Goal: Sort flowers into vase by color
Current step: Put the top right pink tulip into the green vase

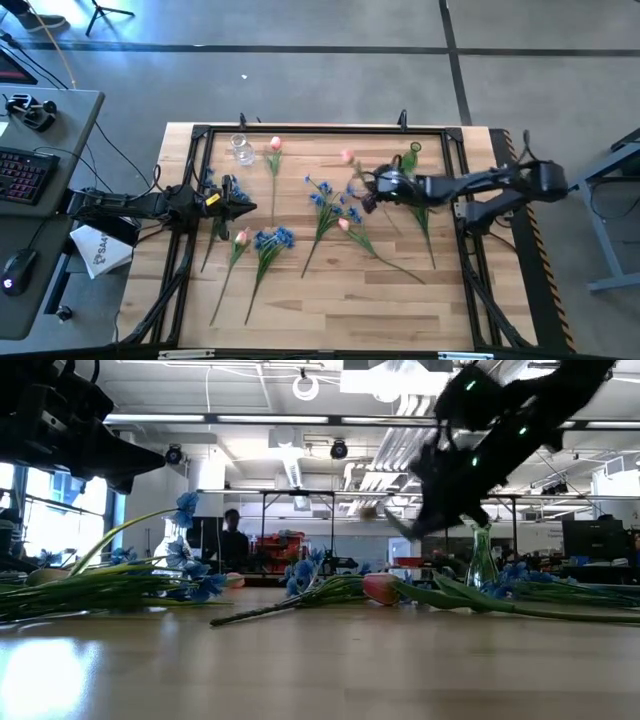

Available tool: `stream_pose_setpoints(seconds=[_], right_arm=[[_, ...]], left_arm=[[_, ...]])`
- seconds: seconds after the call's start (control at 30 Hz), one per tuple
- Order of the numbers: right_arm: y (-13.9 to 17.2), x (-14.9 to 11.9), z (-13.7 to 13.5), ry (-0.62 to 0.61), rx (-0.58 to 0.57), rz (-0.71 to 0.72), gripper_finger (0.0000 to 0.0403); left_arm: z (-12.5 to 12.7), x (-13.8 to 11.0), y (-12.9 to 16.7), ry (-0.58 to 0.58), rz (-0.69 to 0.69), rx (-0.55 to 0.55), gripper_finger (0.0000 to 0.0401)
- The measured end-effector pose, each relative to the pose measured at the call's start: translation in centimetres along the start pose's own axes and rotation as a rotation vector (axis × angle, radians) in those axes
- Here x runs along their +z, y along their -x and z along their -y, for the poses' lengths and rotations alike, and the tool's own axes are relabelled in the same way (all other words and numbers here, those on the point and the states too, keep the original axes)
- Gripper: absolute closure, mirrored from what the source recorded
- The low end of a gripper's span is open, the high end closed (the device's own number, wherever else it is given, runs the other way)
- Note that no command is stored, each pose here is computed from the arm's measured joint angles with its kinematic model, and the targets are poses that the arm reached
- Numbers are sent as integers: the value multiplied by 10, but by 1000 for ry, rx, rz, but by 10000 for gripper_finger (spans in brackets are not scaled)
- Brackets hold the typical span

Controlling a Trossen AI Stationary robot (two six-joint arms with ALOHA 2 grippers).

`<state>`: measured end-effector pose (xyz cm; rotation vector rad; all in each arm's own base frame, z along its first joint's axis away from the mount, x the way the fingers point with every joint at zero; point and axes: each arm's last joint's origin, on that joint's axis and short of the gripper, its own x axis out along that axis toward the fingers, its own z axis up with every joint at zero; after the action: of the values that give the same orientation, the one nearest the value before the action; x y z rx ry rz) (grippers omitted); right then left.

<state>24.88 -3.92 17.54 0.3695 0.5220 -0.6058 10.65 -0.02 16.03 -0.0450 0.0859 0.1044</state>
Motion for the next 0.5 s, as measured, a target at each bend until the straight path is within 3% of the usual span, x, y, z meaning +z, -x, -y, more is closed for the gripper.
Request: stream_pose_setpoints(seconds=[0.1, 0.2, 0.27, 0.5], right_arm=[[24, 6, -7, 43, 277, 307, 401], [48, 3, 4, 70, 357, 605, 401], [64, 2, 15, 80, 318, 776, 402], [102, 11, 44, 241, -68, 1131, 402]], left_arm=[[0, 0, 0, 6, -1, -1, 398], [0, 0, 0, 14, 0, -1, 398], [0, 0, 0, 14, 1, -1, 398], [0, 3, 0, 18, 27, -3, 398]])
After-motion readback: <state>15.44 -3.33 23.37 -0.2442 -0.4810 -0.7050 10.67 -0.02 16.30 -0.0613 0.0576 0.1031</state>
